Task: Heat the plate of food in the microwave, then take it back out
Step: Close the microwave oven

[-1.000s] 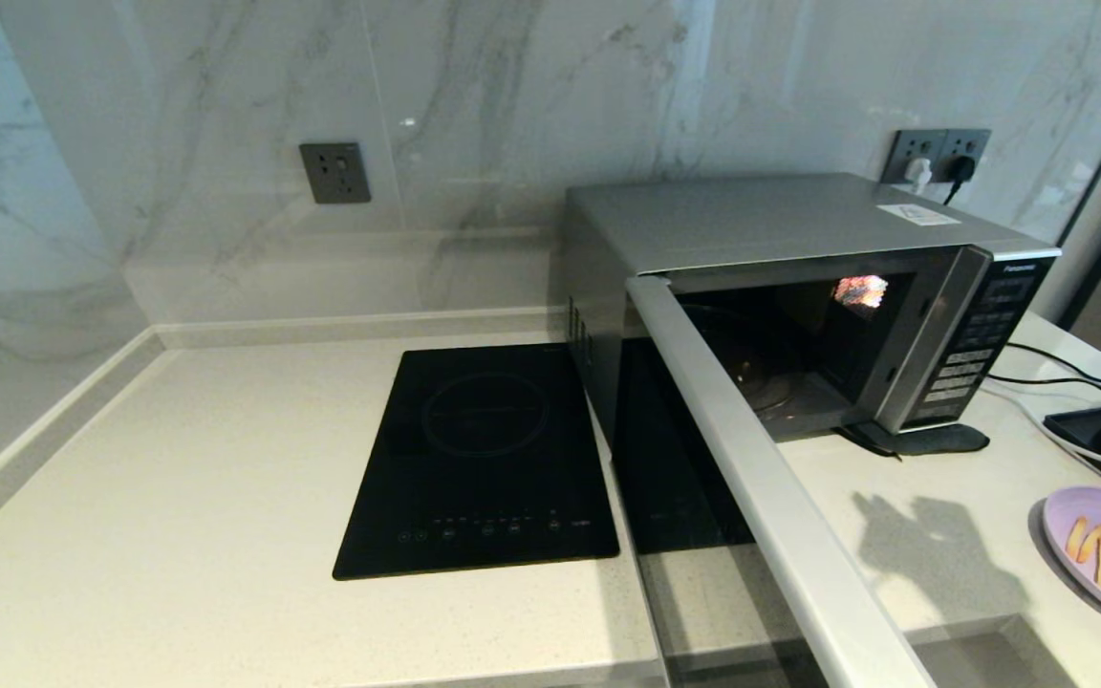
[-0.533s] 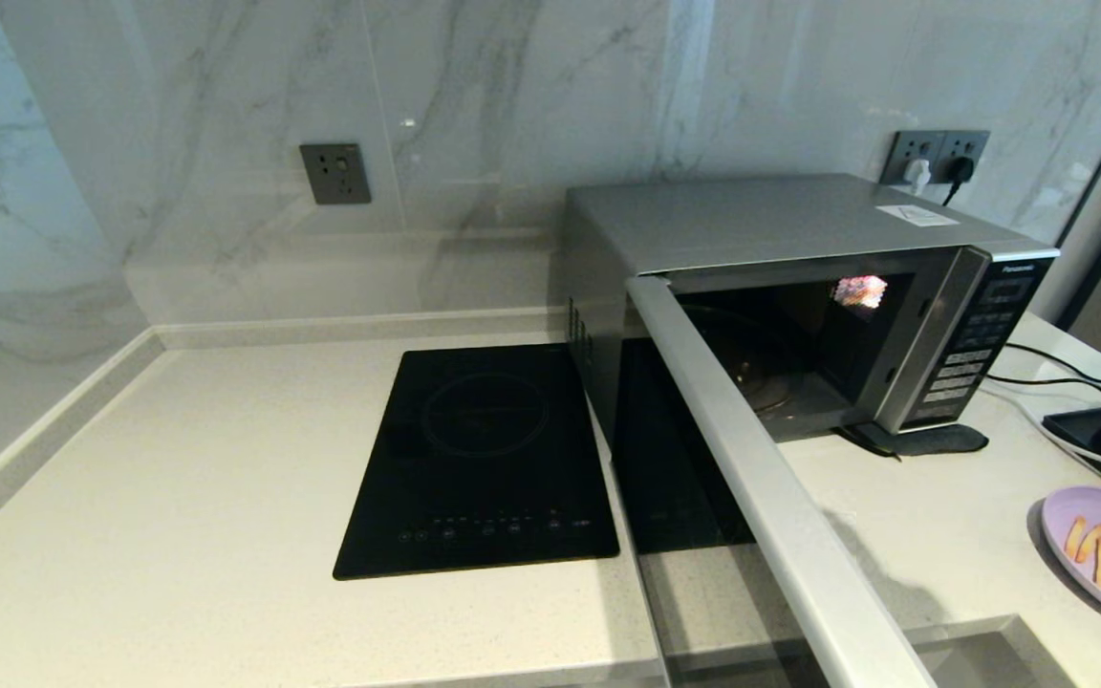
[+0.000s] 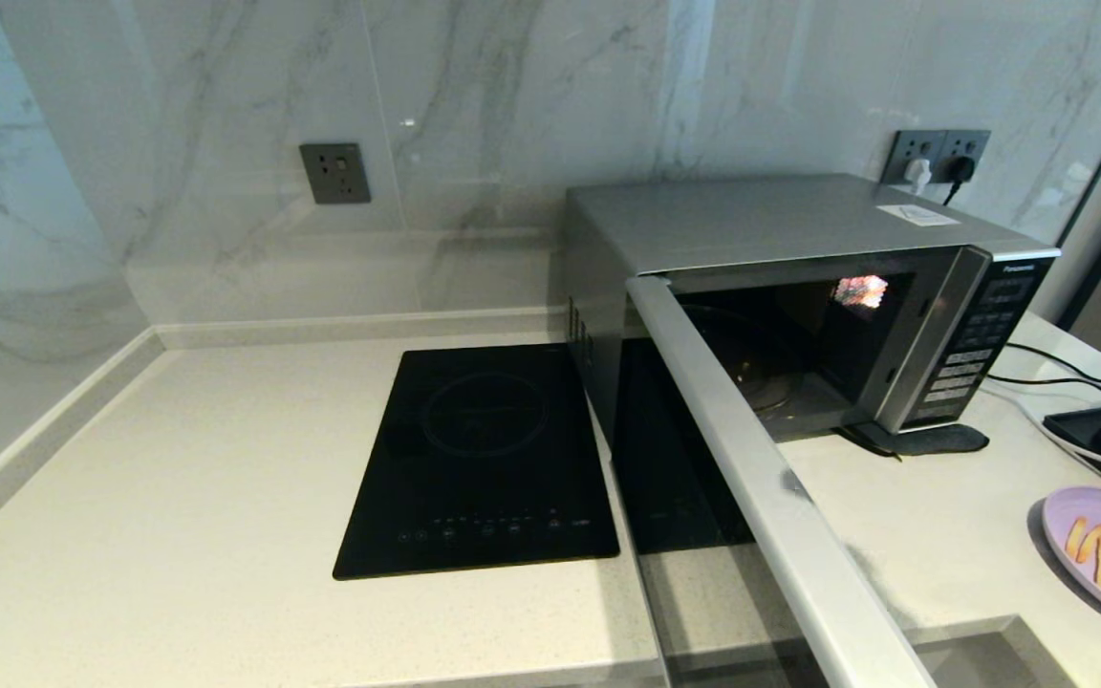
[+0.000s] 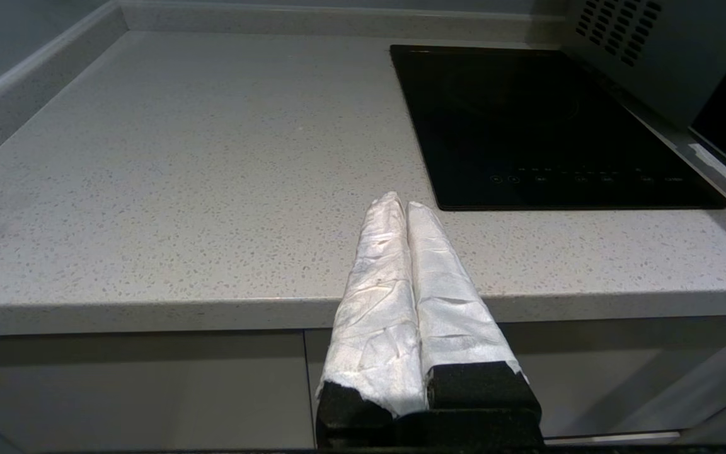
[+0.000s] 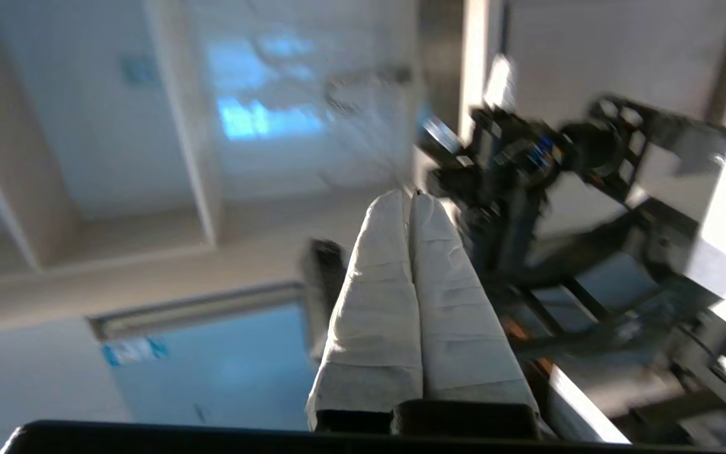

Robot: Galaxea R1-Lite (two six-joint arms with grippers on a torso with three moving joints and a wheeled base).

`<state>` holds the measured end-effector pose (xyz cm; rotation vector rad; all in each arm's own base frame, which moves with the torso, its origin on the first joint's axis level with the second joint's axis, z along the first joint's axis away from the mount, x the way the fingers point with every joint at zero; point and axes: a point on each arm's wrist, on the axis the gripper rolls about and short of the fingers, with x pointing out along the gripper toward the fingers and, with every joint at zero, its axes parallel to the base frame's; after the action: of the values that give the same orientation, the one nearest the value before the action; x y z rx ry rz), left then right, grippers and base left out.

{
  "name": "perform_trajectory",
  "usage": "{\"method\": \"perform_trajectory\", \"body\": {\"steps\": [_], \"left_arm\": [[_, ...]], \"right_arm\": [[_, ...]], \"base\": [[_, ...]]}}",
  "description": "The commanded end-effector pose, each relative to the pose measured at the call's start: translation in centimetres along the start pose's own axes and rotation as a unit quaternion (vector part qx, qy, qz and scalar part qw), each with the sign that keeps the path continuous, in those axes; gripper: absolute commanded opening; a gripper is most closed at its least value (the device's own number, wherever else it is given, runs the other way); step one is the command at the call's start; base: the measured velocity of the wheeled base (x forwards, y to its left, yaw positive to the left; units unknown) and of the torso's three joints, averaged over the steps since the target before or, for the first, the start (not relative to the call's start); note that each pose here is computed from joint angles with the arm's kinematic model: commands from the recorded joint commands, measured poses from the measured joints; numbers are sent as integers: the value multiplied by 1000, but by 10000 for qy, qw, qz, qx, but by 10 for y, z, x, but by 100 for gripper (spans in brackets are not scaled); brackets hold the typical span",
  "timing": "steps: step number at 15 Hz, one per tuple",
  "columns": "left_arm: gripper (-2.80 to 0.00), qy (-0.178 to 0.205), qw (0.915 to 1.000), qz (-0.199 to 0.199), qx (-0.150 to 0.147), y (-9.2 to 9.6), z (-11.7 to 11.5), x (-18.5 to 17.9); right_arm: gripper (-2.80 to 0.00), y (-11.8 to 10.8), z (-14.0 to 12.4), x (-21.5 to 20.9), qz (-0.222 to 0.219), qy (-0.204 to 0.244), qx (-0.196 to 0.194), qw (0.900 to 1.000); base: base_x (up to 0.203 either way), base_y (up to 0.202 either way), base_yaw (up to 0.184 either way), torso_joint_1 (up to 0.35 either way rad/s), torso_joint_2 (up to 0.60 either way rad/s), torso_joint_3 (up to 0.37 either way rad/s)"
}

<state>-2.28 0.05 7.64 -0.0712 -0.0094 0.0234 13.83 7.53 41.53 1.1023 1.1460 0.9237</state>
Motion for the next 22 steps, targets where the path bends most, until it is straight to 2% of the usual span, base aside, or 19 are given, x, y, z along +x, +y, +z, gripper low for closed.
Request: {"method": "perform_trajectory", "body": {"steps": [1,3,4,5,7,8,14,17,22], "left_arm": [[-280,4,10000,4,-5,0,0,0],[-280,4,10000,4,-5,0,0,0],[-280,4,10000,4,-5,0,0,0],[-280,4,10000,4,-5,0,0,0],[-280,4,10000,4,-5,0,0,0],[-280,4,10000,4,1,0,0,0],[-280,4,10000,4,-5,0,0,0],[-280,4,10000,4,-5,0,0,0],[-280,4,10000,4,-5,0,0,0]], "right_arm": [[-280,-8,5,19,-254,457,-40,9986],[-280,-17,11,36,-550,697,-92,9960],[-280,-23,15,44,-784,682,-190,9944],[-280,-29,18,52,-1125,599,-375,9911],[-280,-39,17,62,-1812,506,-1001,9770],[-280,-40,13,65,-1991,560,-1202,9710],[-280,-38,-2,78,-2329,628,-1662,9561],[-280,-39,-10,92,-2668,572,-1861,9439],[-280,-43,-12,103,-2892,624,-1896,9362]], "base": [[0,0,0,0,0,0],[0,0,0,0,0,0],[0,0,0,0,0,0],[0,0,0,0,0,0],[0,0,0,0,0,0],[0,0,0,0,0,0],[0,0,0,0,0,0],[0,0,0,0,0,0],[0,0,0,0,0,0]]}}
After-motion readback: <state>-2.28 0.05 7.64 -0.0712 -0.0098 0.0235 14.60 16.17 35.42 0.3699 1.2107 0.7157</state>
